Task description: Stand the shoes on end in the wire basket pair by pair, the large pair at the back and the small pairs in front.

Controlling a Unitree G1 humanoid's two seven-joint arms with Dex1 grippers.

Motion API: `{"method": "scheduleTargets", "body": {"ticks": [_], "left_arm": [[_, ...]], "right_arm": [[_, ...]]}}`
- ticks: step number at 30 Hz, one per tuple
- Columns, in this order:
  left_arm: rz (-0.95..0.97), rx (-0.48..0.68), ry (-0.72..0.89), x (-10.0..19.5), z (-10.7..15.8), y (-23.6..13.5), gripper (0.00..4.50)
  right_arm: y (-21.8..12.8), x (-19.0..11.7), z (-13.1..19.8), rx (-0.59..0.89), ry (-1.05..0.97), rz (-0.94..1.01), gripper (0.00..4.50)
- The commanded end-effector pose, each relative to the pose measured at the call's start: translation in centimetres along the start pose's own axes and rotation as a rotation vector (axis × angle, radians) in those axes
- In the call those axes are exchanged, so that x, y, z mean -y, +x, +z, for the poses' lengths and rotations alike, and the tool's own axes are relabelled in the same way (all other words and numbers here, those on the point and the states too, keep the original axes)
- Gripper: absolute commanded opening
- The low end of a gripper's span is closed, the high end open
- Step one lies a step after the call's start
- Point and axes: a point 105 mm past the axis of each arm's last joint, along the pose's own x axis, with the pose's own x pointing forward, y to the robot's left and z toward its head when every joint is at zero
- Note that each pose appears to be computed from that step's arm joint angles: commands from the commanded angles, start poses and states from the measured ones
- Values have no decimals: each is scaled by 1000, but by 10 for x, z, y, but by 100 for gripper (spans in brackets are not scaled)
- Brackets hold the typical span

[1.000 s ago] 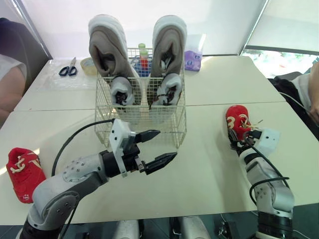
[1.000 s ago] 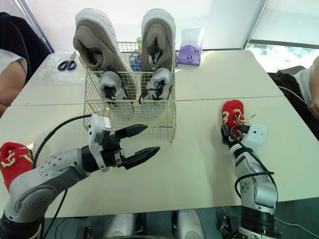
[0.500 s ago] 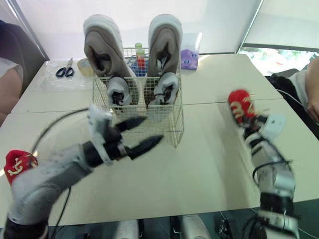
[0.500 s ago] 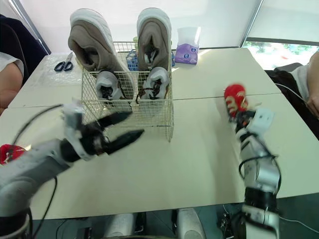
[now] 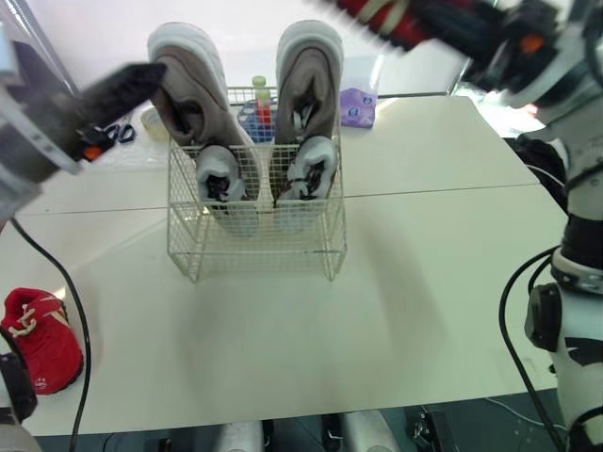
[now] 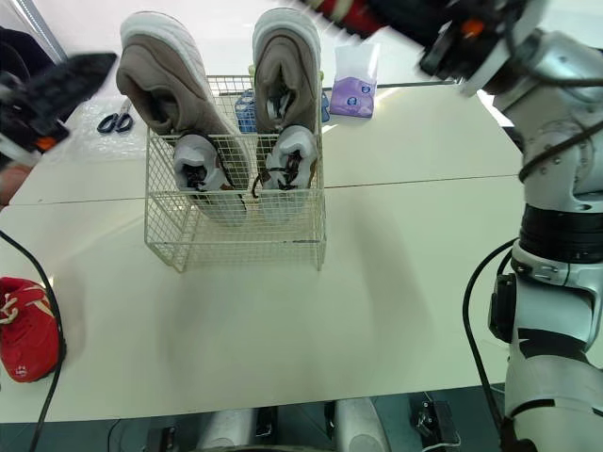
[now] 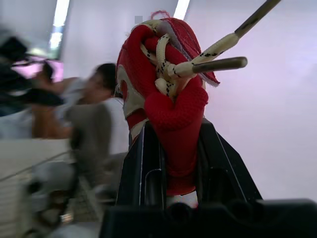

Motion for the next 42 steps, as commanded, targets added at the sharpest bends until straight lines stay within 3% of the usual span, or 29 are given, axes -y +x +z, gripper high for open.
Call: {"method": "scheduleTargets", "body": {"ticks": [1, 9, 17, 24, 27, 33, 34, 38, 42], "left_arm": [[-123, -24, -17, 25, 16, -11, 450], [-276, -145, -37, 64, 0, -9, 450], [-304, -134, -46, 68, -2, -6, 450], [-342, -186, -107, 69, -23, 11, 450], [-339, -163, -144, 63, -22, 13, 363], [-349, -129, -163, 61, -18, 12, 61], [-341, -118, -164, 60, -19, 12, 31], [-298, 20, -126, 58, -9, 8, 28], [-260, 221, -84, 59, 9, 3, 28]], "right_arm": [[11, -23, 17, 37, -67, 179, 26], [30, -34, 4, 39, -156, 295, 26], [33, -32, 0, 50, -174, 296, 26], [37, -47, 9, 92, -175, 346, 26], [37, -52, 10, 96, -176, 357, 26], [35, -56, 8, 80, -155, 359, 26], [33, -55, 7, 74, -139, 344, 26], [8, -16, -9, 104, 119, 50, 212], [-18, -1, -26, 313, 526, -226, 408]]}}
